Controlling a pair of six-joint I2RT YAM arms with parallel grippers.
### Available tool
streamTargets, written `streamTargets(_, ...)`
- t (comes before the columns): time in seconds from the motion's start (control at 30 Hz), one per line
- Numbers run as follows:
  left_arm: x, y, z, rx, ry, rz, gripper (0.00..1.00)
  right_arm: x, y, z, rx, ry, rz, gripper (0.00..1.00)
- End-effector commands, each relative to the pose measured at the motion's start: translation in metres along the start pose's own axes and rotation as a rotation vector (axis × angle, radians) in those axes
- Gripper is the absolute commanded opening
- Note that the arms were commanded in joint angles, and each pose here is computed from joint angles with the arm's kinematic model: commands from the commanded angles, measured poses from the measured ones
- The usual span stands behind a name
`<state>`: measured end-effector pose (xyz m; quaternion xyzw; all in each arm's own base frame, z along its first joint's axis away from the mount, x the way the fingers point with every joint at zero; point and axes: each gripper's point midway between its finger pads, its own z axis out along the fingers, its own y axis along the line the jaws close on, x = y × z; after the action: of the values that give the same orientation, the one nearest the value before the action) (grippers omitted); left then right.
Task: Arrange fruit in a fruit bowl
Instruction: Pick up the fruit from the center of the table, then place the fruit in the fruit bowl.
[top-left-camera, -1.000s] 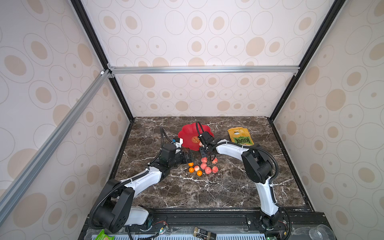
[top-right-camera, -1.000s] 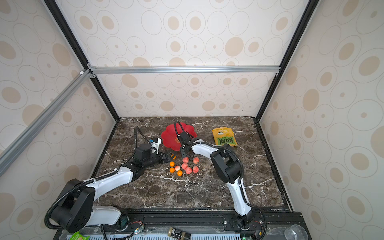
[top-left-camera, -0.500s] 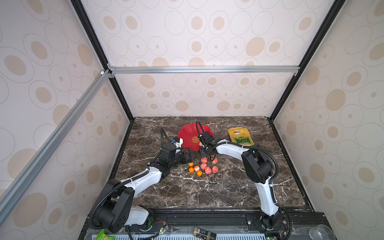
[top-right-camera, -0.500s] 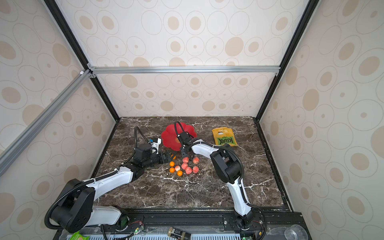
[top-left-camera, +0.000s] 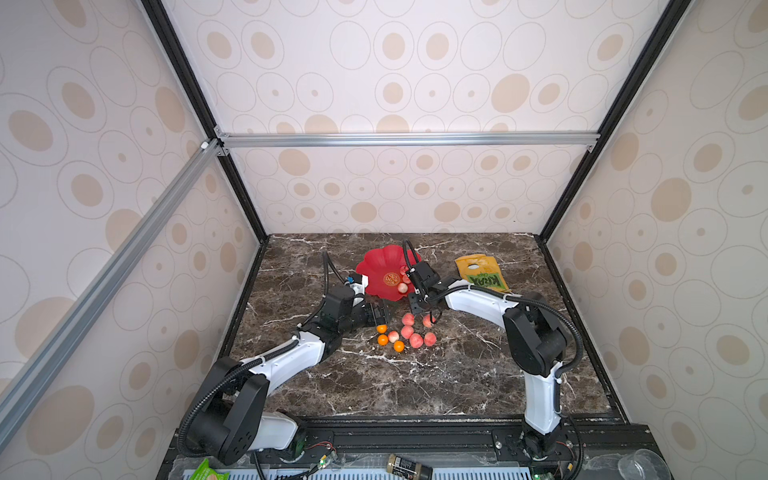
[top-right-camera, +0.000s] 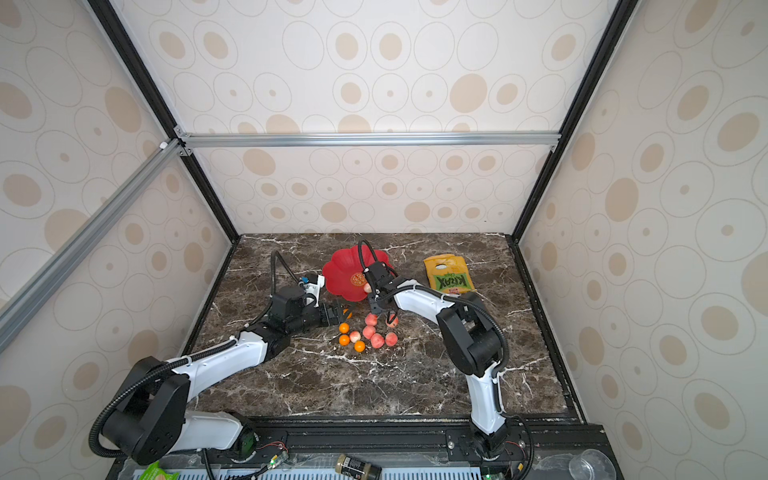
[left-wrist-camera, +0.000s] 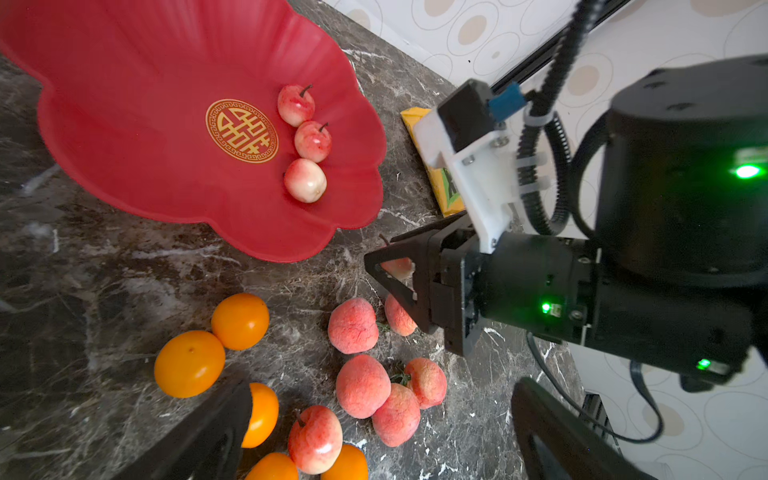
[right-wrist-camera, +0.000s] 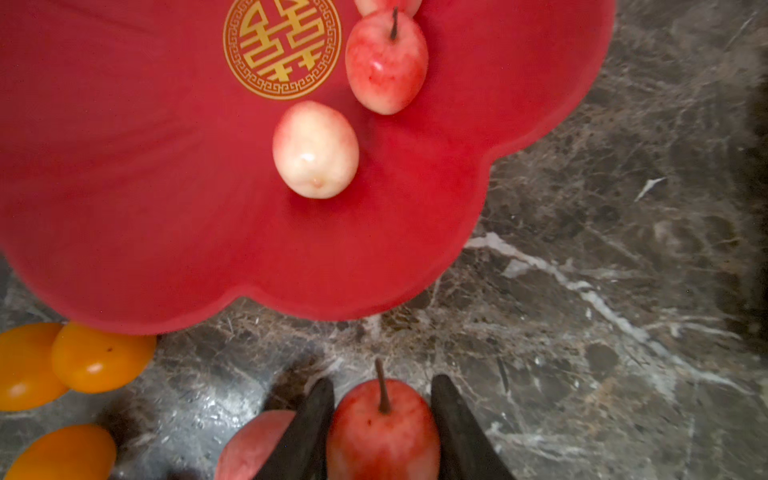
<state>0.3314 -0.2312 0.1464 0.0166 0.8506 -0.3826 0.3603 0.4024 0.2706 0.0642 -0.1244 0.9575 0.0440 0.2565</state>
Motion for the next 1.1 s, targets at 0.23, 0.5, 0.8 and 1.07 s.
streamTargets(0.23, -0.038, -0.006, 0.013, 0.004, -0.020, 0.024, 0.98, -0.033, 0.000, -0.040, -0.011, -0.090, 0.008, 0.39)
streamTargets(0.5, -0.055, 0.012, 0.018, -0.019, -0.032, 0.003, 0.98, -0.056, 0.019, -0.021, -0.043, -0.074, -0.011, 0.39)
streamTargets(0.8, -0.065, 0.030, 0.018, -0.044, -0.050, -0.023, 0.98, -0.067, 0.037, 0.004, -0.071, -0.034, -0.046, 0.39)
streamTargets(1.07, -0.067, 0.041, 0.012, -0.065, -0.067, -0.047, 0.98, -0.065, 0.055, 0.017, -0.099, 0.000, -0.081, 0.39)
